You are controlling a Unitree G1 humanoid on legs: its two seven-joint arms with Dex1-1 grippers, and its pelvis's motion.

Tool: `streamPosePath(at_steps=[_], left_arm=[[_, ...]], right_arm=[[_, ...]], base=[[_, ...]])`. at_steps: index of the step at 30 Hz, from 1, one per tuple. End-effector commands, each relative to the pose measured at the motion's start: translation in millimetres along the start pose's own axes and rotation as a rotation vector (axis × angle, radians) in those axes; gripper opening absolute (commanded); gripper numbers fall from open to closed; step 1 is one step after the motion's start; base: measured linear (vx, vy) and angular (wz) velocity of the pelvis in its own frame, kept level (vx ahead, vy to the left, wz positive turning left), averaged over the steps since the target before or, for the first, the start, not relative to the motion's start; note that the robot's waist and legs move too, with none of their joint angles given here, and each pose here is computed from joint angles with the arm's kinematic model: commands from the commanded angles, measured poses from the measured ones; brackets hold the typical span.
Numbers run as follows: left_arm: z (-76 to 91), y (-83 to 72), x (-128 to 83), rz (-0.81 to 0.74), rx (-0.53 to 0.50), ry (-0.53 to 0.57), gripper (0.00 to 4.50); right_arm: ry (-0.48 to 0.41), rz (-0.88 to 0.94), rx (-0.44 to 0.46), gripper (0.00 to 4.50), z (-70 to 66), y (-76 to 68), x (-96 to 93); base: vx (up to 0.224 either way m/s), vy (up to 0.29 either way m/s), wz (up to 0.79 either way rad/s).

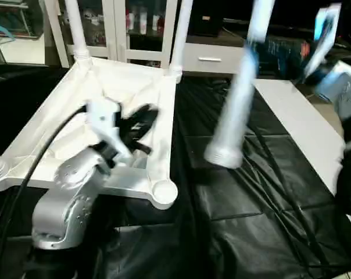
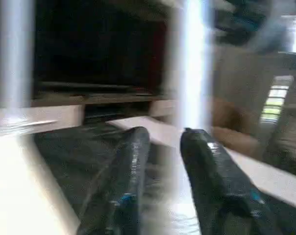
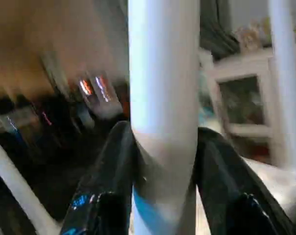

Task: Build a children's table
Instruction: Pick table leg

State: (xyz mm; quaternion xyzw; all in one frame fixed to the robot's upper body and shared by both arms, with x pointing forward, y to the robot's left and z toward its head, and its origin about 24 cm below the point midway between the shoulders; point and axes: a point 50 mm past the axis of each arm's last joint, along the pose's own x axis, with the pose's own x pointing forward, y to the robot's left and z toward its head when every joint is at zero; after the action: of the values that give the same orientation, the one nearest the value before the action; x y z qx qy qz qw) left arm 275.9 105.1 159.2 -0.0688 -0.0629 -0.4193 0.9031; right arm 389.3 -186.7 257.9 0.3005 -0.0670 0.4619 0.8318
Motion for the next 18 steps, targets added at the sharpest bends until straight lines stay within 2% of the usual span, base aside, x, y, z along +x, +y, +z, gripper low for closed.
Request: streamPosePath(at_steps=[1, 6, 7, 9, 10, 11, 14, 18], left_arm=[[4.1, -11.7, 7.7, -0.111, -0.012, 0.006, 1.87], [5.6, -15.4, 21.9, -0.178, 0.03, 0.031, 2.07], [5.3, -15.0, 23.3, -0.178, 0.039, 0.035, 2.38], [4.1, -9.1, 27.9, -0.151, 0.075, 0.054, 2.45], [4.0, -8.3, 28.4, -0.147, 0.077, 0.056, 2.44], [4.0, -2.7, 30.9, -0.118, 0.084, 0.071, 2.49], [4.7, 0.8, 33.0, -0.114, 0.078, 0.086, 2.89], [2.4, -6.0, 36.9, -0.179, 0.021, 0.102, 3.28]], right_arm=[[-0.045, 0.021, 0.012, 1.41, 8.6, 9.5, -0.6], [-0.014, 0.028, 0.067, 1.41, -5.9, 18.9, 3.1], [-0.009, 0.028, 0.075, 1.41, -8.3, 20.7, 3.7], [0.035, 0.044, 0.073, 1.41, -21.3, 30.4, 7.2], [0.04, 0.046, 0.072, 1.41, -22.6, 31.5, 7.5], [0.064, 0.058, 0.062, 1.41, -31.3, 39.5, 10.0], [0.049, 0.072, 0.073, 1.41, -33.3, 47.7, 12.1], [0.058, 0.089, 0.062, 1.41, -37.1, 55.6, 14.4]], base=[[0.0, 0.0, 0.0], [0.0, 0.0, 0.0], [0.0, 0.0, 0.0], [0.0, 0.0, 0.0], [0.0, 0.0, 0.0], [0.0, 0.0, 0.0], [0.0, 0.0, 0.0], [0.0, 0.0, 0.0]])
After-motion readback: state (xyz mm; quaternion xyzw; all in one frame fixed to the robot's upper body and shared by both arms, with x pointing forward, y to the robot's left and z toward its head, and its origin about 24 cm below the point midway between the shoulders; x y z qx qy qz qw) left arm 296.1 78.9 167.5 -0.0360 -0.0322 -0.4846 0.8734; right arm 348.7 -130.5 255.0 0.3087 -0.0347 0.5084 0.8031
